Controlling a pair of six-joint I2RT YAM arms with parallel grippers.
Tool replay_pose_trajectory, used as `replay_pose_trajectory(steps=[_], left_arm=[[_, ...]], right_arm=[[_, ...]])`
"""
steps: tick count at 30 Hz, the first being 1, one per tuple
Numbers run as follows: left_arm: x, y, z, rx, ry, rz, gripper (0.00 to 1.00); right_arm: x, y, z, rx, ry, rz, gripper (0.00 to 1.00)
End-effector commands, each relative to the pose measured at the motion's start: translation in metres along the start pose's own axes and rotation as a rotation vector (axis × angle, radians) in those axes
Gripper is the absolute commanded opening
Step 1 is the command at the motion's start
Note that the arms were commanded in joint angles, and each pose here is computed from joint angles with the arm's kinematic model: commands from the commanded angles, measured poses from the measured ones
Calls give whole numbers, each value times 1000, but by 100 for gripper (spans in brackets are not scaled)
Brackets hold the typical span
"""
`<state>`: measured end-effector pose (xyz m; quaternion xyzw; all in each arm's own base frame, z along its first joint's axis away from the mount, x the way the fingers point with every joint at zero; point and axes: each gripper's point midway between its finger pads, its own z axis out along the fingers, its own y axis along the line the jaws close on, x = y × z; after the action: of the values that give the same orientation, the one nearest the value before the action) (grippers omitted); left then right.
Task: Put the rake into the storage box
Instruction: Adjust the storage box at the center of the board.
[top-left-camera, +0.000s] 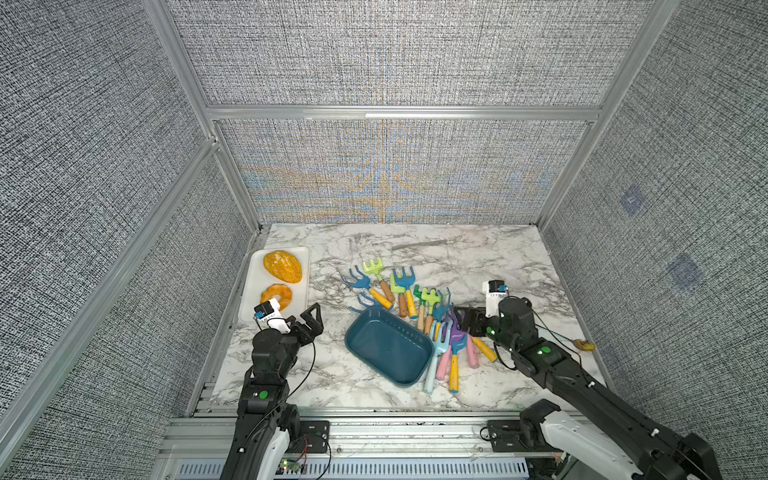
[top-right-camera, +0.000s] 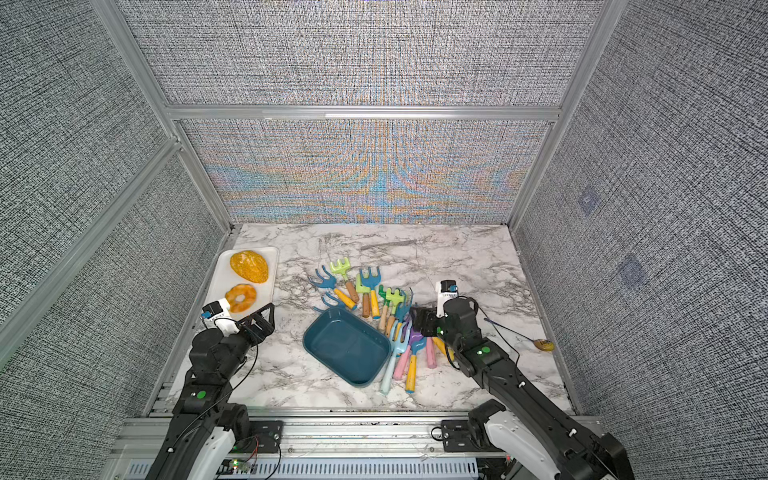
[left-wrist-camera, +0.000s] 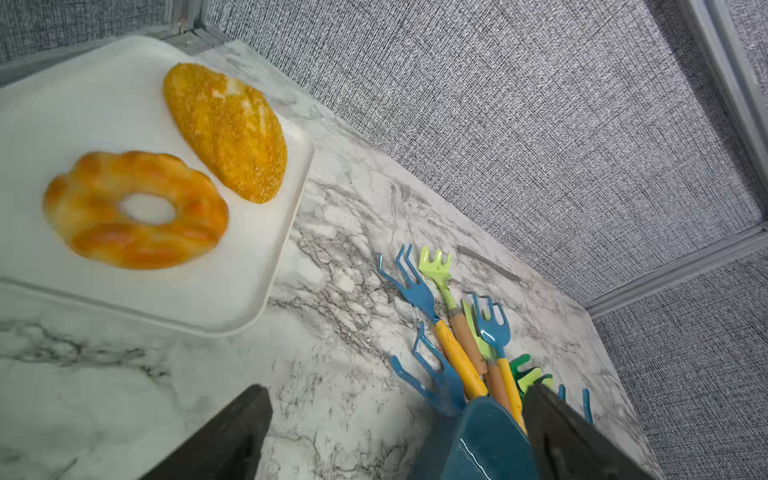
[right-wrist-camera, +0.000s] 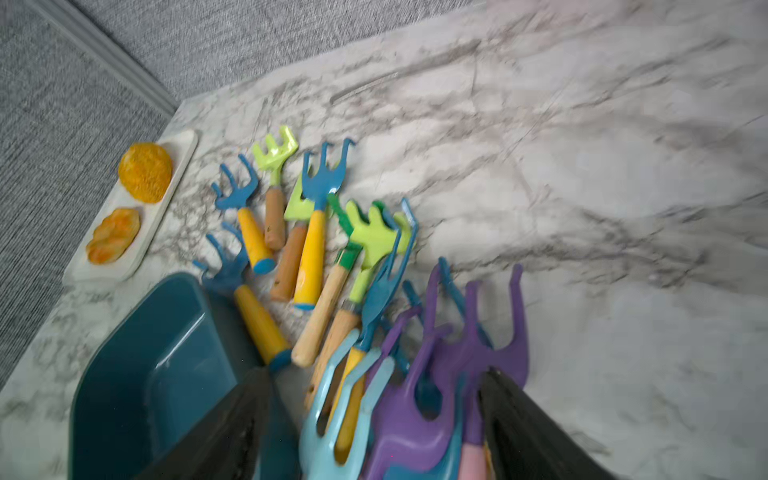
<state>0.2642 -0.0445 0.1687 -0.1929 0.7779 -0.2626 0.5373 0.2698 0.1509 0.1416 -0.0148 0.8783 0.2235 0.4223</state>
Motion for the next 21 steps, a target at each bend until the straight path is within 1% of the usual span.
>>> replay_pose_trajectory(steps=[1,5,9,12,14,18,21], left_arm=[[-11,-3,2,-10,-27,-35,99],[1,5,17,-39,34,-68,99],[16,8,34,-66,141,-81,99],[30,9,47,-77,230,-87,99],[40,8,53,-84,279,-83,99],[53,3,61,-90,336,-56,99],[59,0,63,-109,364,-25,99]], right_arm=[[33,0,-4,70,94,44,78],[61,10,-12,105,164,41,67],[78,17,-19,118,208,34,65],[89,28,-17,93,237,11,62],[93,40,-13,61,258,-18,62],[96,74,-5,-23,276,-113,63],[92,87,4,-23,280,-166,64]])
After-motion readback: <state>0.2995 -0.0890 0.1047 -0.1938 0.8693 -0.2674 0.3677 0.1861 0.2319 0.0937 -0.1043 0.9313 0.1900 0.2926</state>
